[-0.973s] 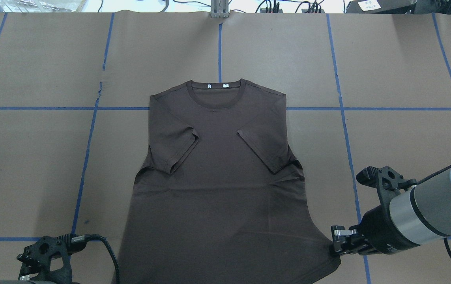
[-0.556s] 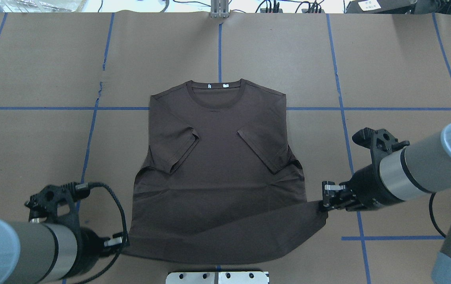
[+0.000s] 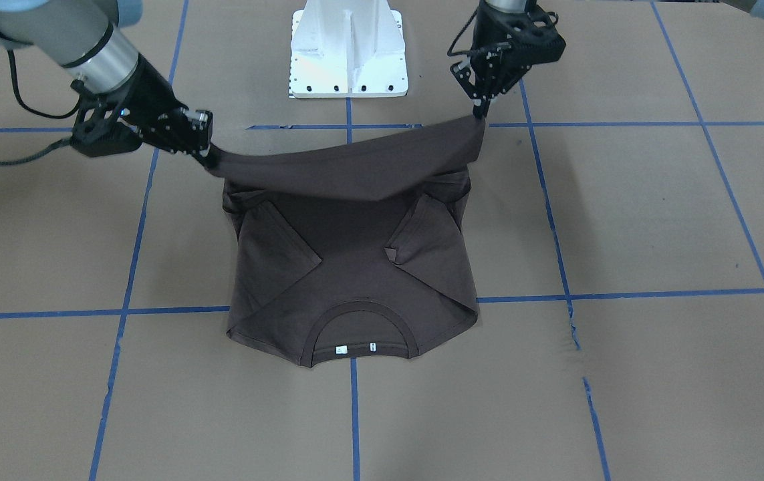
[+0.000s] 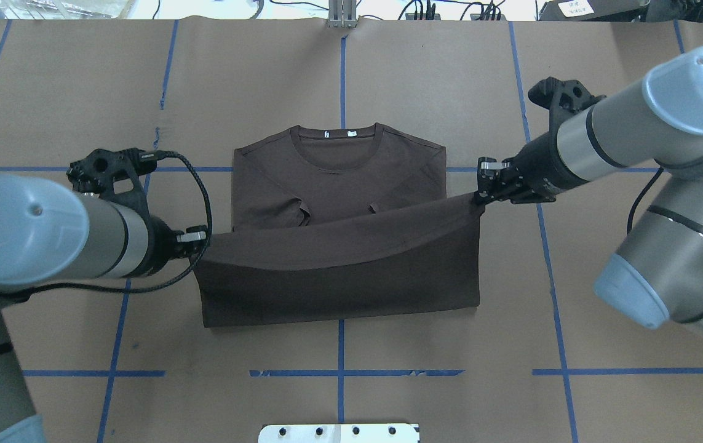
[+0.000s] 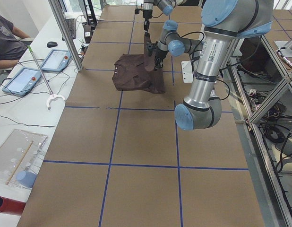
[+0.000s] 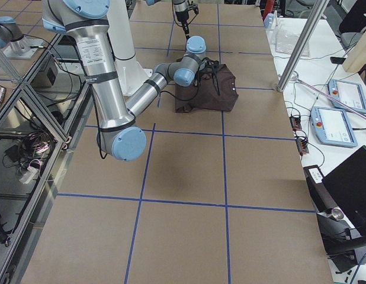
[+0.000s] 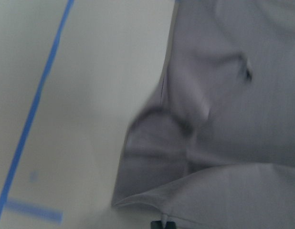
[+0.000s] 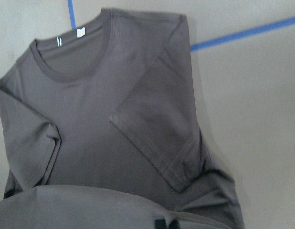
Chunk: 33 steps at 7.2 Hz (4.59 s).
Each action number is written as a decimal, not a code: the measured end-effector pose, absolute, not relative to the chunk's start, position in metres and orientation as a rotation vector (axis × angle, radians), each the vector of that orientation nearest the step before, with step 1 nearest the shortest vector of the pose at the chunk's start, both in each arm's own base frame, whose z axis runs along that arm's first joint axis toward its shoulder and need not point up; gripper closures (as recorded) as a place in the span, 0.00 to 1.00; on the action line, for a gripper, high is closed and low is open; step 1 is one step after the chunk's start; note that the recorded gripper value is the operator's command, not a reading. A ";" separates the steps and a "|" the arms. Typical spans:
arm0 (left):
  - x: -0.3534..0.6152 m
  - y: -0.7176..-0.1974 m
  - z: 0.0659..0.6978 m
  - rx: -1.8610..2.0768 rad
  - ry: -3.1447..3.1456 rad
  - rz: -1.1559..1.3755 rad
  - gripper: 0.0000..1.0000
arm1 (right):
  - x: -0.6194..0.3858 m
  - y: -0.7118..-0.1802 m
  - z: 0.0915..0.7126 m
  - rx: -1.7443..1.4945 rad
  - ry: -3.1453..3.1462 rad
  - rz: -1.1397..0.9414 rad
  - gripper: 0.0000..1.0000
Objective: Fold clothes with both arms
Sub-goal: 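Lift the hem with both grippers and fold it toward the collar, then lower the hem onto the collar and open both grippers, then move the right gripper to the folded shirt's near corner and grasp it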
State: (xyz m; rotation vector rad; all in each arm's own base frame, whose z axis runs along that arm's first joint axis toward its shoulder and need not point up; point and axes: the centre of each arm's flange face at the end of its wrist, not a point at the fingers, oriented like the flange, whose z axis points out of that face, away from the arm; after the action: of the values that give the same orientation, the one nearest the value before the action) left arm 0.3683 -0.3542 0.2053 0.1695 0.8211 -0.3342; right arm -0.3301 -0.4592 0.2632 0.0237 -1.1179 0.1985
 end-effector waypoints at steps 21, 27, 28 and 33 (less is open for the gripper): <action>0.439 -0.576 0.286 0.354 0.801 -0.378 0.00 | -0.425 -0.560 0.328 -0.001 -0.930 0.143 0.00; 0.433 -0.565 0.273 0.361 0.829 -0.384 0.00 | -0.464 -0.443 0.361 -0.028 -0.888 0.049 0.15; 0.432 -0.564 0.271 0.362 0.833 -0.383 0.00 | -0.469 -0.438 0.364 -0.035 -0.885 0.038 0.50; 0.430 -0.561 0.264 0.368 0.846 -0.381 0.00 | -0.469 -0.426 0.374 -0.049 -0.885 0.009 1.00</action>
State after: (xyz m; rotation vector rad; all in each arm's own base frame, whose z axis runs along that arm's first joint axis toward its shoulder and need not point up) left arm 0.4295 -0.5614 0.2643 0.3679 0.8465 -0.3809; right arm -0.4686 -0.4264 0.3745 -0.0490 -0.8848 0.0095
